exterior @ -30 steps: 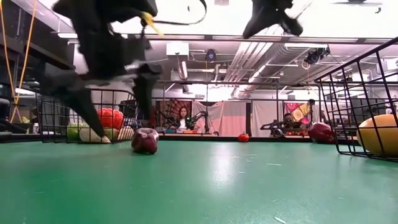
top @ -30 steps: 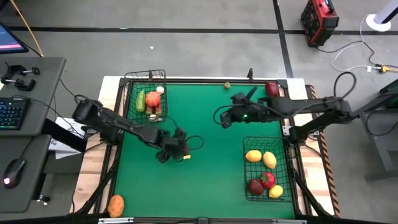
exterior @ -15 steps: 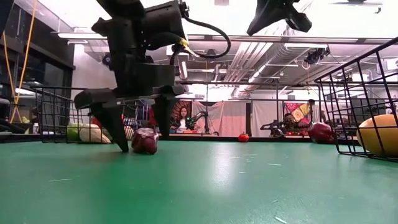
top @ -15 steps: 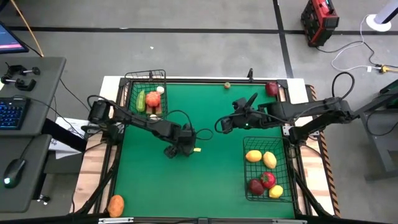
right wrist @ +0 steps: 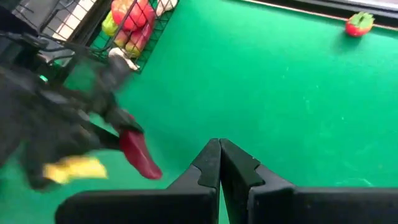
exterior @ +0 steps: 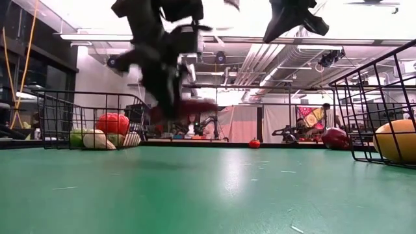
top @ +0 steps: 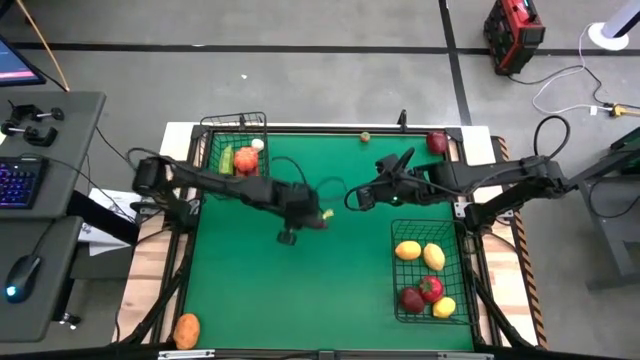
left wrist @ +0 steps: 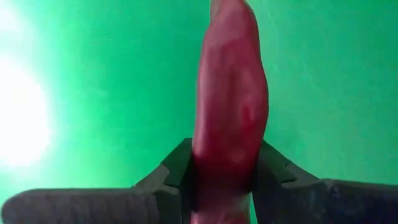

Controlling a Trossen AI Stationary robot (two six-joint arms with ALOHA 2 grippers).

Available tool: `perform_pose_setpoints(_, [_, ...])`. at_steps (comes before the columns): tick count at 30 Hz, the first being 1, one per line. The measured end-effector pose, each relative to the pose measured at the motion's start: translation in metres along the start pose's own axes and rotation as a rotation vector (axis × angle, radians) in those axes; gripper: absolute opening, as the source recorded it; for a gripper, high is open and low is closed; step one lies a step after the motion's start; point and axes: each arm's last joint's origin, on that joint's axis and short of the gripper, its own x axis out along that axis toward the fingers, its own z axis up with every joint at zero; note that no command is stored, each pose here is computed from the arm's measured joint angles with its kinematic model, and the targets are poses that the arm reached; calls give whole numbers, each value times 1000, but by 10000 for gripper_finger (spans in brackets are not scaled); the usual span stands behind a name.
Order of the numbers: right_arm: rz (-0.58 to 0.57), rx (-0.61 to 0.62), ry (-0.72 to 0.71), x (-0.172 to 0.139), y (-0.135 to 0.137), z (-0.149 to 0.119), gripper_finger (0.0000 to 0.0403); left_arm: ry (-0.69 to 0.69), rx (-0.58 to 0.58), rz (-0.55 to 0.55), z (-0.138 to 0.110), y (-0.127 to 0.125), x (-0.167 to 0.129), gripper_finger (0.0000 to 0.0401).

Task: Sort produce into baskets
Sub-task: Put the red chili pepper into the top black wire basket

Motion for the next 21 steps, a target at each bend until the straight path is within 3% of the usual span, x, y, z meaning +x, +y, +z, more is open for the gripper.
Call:
perform_pose_setpoints(6, [-40, -15, 14, 2, -7, 4, 0, -200, -254, 179, -17, 36, -83, 87])
perform_pose_setpoints(12, [-63, -24, 19, 3, -10, 6, 0, -368, -524, 463, -63, 61, -163, 88])
perform_pose_setpoints(16, [-66, -27, 20, 4, -11, 7, 0, -368, -693, 581, -104, 58, -179, 89])
perform_pose_setpoints(21, [-70, -37, 24, 4, -12, 7, 0, -280, -915, 633, -153, 39, -163, 91])
